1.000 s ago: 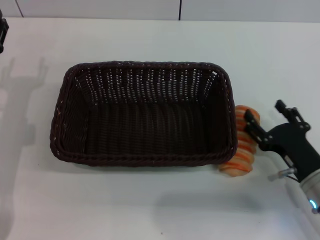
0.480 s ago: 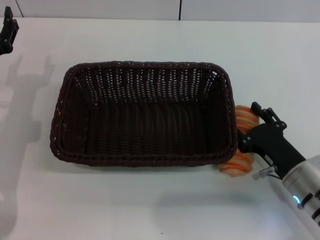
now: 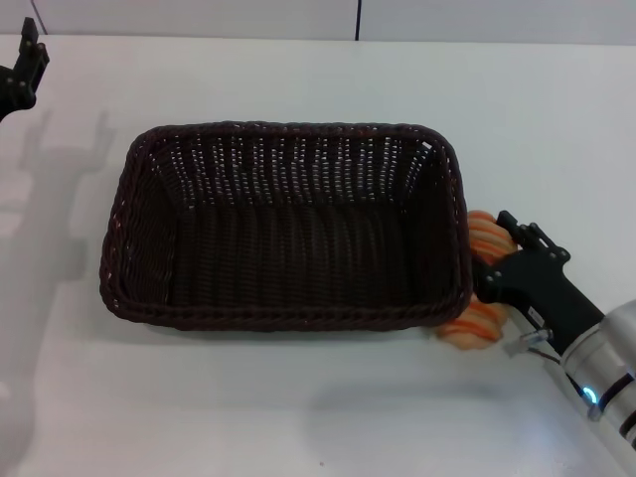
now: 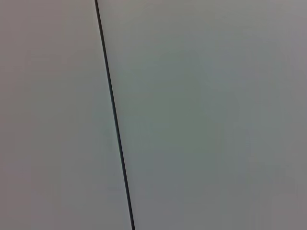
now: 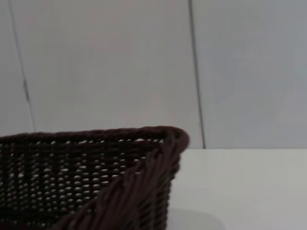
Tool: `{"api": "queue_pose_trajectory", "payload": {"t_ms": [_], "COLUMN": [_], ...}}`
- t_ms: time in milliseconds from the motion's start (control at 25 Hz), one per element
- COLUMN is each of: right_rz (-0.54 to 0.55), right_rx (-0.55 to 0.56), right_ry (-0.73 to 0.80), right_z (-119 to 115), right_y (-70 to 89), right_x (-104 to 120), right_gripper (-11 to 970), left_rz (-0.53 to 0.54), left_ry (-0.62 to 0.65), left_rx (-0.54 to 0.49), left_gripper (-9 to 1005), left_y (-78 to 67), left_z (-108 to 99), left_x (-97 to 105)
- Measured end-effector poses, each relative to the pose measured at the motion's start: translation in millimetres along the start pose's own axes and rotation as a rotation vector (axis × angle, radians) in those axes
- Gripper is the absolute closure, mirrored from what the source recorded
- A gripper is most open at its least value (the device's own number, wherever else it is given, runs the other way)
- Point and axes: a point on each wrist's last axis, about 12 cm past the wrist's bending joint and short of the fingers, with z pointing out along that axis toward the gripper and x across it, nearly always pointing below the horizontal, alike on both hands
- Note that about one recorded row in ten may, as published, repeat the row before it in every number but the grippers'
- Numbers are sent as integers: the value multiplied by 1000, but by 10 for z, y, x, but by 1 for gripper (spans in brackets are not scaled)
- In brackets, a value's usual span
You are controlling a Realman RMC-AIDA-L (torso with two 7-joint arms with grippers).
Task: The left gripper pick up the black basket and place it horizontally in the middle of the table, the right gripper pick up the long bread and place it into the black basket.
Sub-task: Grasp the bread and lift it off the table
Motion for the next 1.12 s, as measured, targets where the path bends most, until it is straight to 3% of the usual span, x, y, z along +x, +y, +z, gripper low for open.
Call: {"api": "queue_pose_trajectory", "payload": {"t_ms": [400, 640, 800, 1000, 1120], "right_rz": [22, -7, -17, -29, -32], "right_rx": [39, 61, 69, 31, -8], "right_ry": [-24, -248, -315, -422, -501], "right_z": [-47, -296, -390, -521, -591], "right_y": [-49, -28, -30, 24, 82], "right_x": [-7, -156, -200, -280, -350], "right_gripper": [307, 360, 404, 467, 558], "left_rz": [2, 2, 2, 3, 3], "left_ry": [5, 10, 11, 11, 8], "left_rx": [5, 8, 8, 5, 5], "left_gripper": [209, 209, 209, 209, 209], "left_y": [-11, -16, -16, -10, -9], "left_z": [12, 20, 20, 17, 17], "left_x": [2, 6, 7, 9, 7]}}
